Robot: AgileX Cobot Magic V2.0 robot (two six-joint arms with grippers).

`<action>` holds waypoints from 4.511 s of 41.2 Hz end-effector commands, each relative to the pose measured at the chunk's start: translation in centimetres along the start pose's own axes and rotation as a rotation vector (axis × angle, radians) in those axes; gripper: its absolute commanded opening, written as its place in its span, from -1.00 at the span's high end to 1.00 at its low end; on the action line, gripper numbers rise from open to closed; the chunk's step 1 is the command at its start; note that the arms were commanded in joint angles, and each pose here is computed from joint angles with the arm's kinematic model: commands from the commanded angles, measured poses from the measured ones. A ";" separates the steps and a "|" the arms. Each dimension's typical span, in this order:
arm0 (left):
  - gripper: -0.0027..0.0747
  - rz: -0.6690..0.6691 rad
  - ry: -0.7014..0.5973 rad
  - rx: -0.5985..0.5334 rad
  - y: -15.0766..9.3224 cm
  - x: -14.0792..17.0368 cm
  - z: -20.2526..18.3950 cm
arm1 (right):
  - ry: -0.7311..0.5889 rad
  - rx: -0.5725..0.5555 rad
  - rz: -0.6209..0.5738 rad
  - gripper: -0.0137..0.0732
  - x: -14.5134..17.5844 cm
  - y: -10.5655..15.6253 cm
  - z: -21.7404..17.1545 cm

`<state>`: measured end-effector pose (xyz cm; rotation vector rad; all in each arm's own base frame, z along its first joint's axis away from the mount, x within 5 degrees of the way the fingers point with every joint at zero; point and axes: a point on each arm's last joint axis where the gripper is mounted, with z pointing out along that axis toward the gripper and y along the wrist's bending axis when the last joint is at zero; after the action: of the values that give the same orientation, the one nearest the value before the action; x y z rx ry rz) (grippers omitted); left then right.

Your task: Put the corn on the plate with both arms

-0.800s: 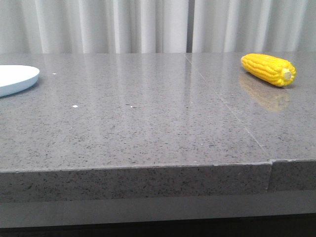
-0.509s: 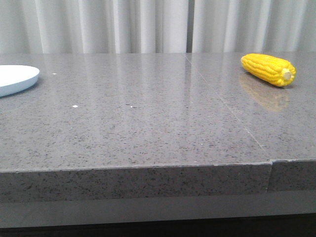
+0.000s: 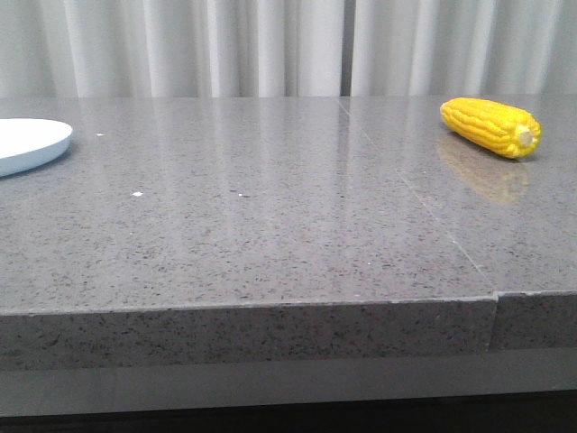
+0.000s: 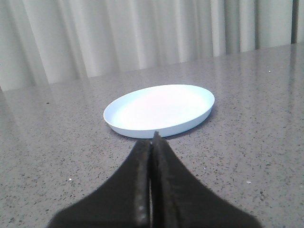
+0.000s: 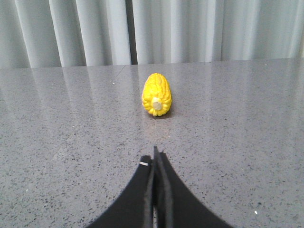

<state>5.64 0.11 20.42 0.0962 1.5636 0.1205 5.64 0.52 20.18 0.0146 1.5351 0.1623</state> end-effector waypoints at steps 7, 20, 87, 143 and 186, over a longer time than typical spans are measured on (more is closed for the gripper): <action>0.98 -0.049 -0.253 -0.020 0.5 -3.9 -0.8 | -0.163 -0.013 -0.008 0.96 -4.3 0.5 -0.8; 0.98 -0.054 -0.272 -0.031 1.7 -12.5 -2.6 | -0.116 0.000 -0.017 0.96 -12.2 1.3 -1.7; -0.40 -0.059 0.528 0.040 2.3 -15.6 7.8 | 0.428 0.070 -0.059 -0.46 -14.7 1.3 6.1; -0.40 -0.369 0.845 0.025 10.7 -6.2 30.5 | 0.428 0.070 -0.059 -0.46 -14.7 1.3 6.1; 0.98 -0.358 0.749 0.097 8.0 -10.3 29.4 | 0.428 0.070 -0.059 -0.46 -14.7 1.3 6.1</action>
<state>35.69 8.79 27.17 -0.2290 2.4522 -0.2269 10.88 0.80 33.58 -0.0017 2.0576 0.0818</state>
